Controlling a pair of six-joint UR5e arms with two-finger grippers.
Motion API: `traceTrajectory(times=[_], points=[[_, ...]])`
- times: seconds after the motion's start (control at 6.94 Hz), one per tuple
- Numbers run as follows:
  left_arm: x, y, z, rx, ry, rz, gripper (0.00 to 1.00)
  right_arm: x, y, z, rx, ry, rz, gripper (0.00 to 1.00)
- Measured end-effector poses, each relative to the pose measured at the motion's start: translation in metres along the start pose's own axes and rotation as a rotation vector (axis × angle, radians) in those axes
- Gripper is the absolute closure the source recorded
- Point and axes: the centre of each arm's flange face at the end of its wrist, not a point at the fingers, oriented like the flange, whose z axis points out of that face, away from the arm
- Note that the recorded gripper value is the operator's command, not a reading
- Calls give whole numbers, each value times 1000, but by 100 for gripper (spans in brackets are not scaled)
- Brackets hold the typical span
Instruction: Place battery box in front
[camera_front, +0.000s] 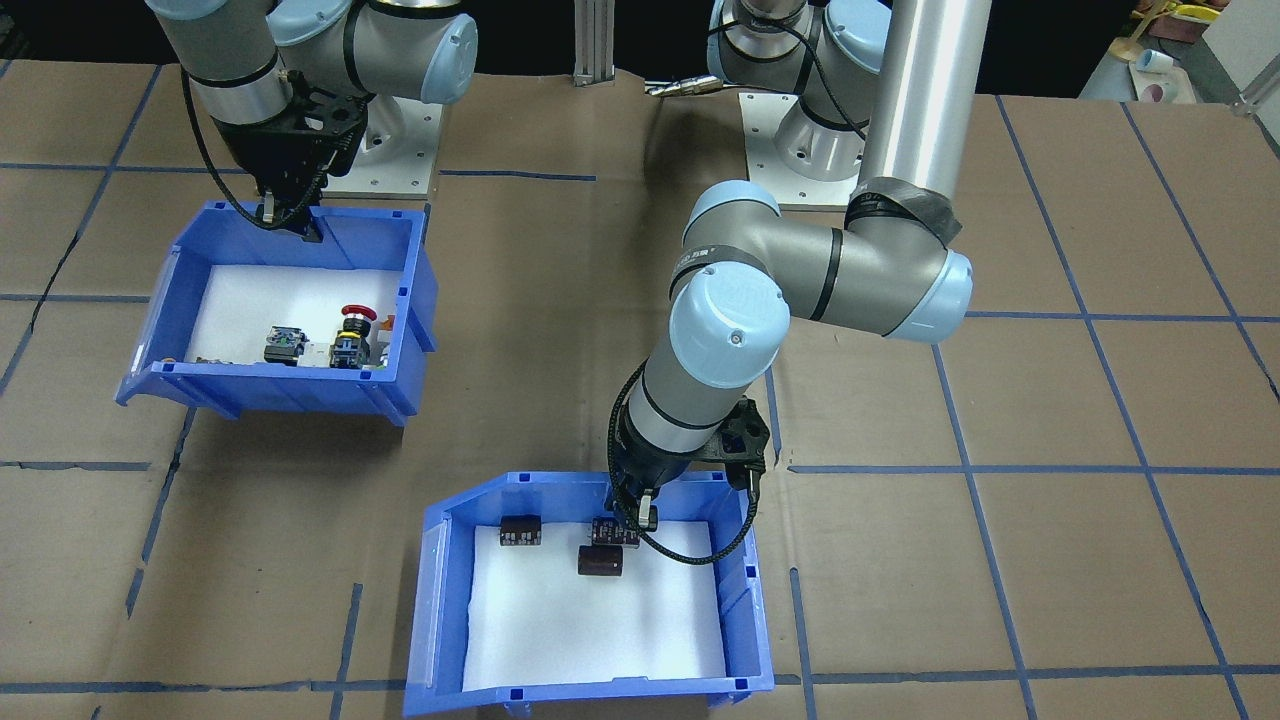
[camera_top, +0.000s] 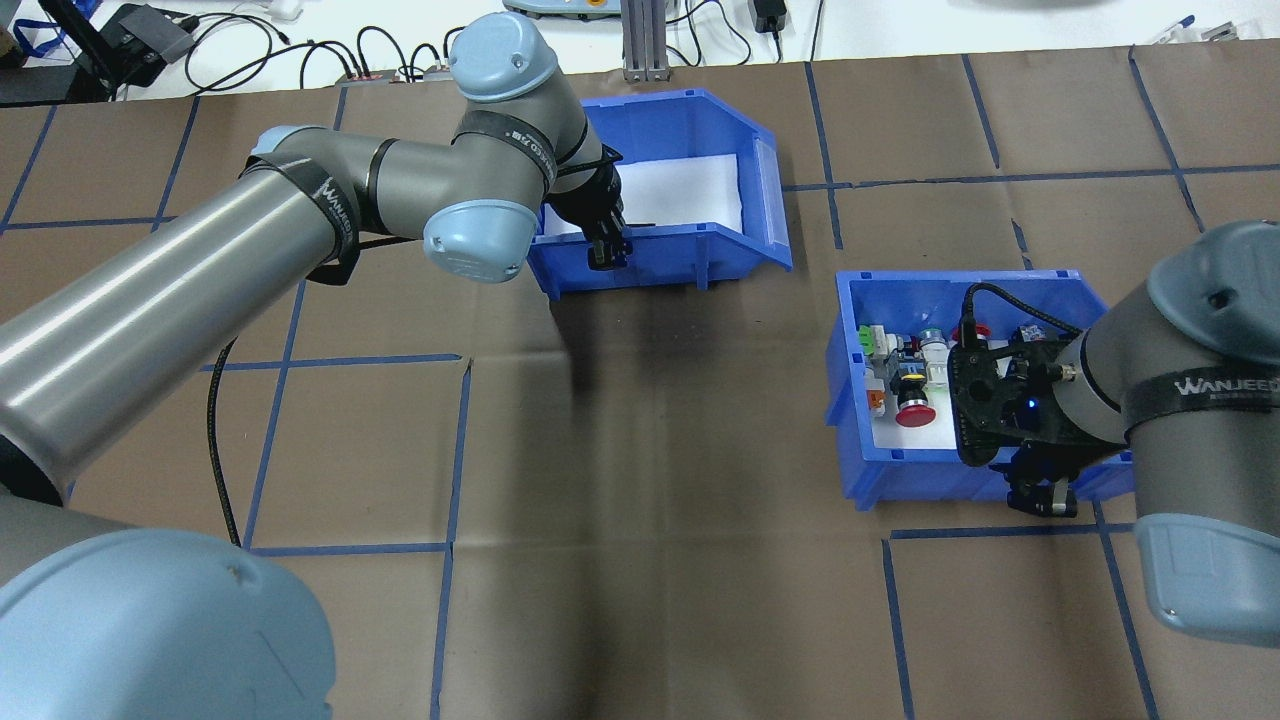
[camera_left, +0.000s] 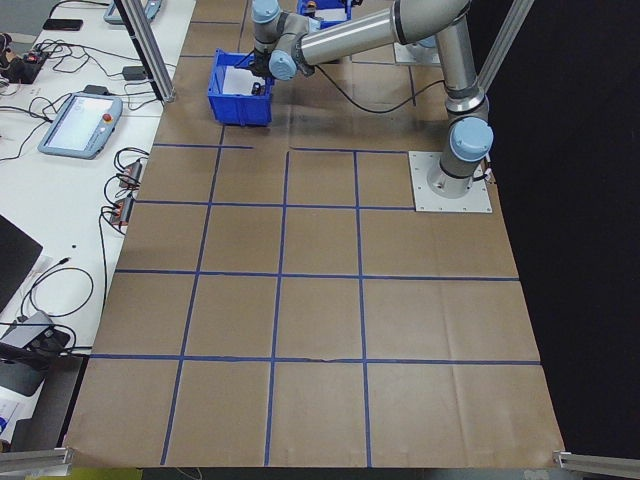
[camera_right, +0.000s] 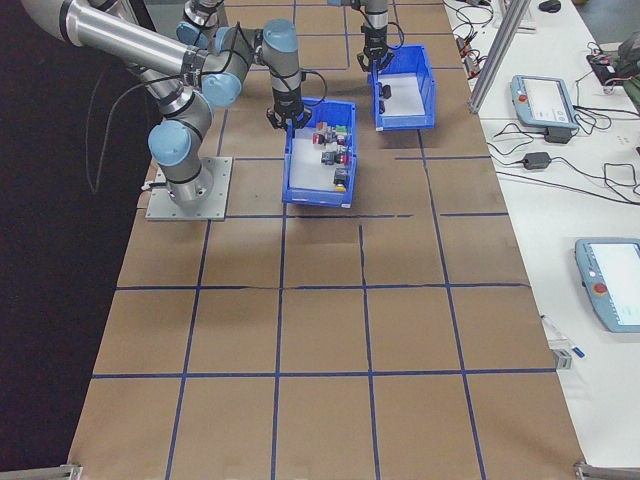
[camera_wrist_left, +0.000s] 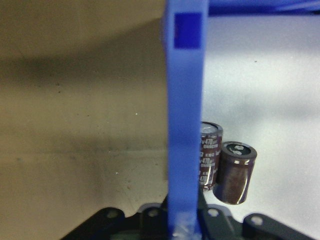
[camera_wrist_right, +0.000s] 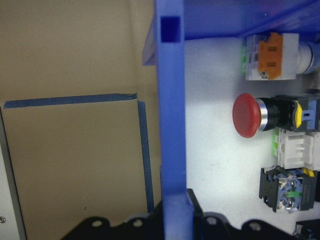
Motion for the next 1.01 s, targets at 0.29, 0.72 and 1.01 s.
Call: traceTrajectory(times=[0.29, 0.72, 1.01], points=[[2, 0, 1, 3, -1, -16, 14, -3, -8, 1, 3, -5, -18, 93], [2, -2, 8, 11, -17, -60, 1, -20, -56, 2, 5, -6, -58, 93], [4, 0, -11, 11, -24, -31, 1, -40, -95, 1, 7, -3, -53, 92]])
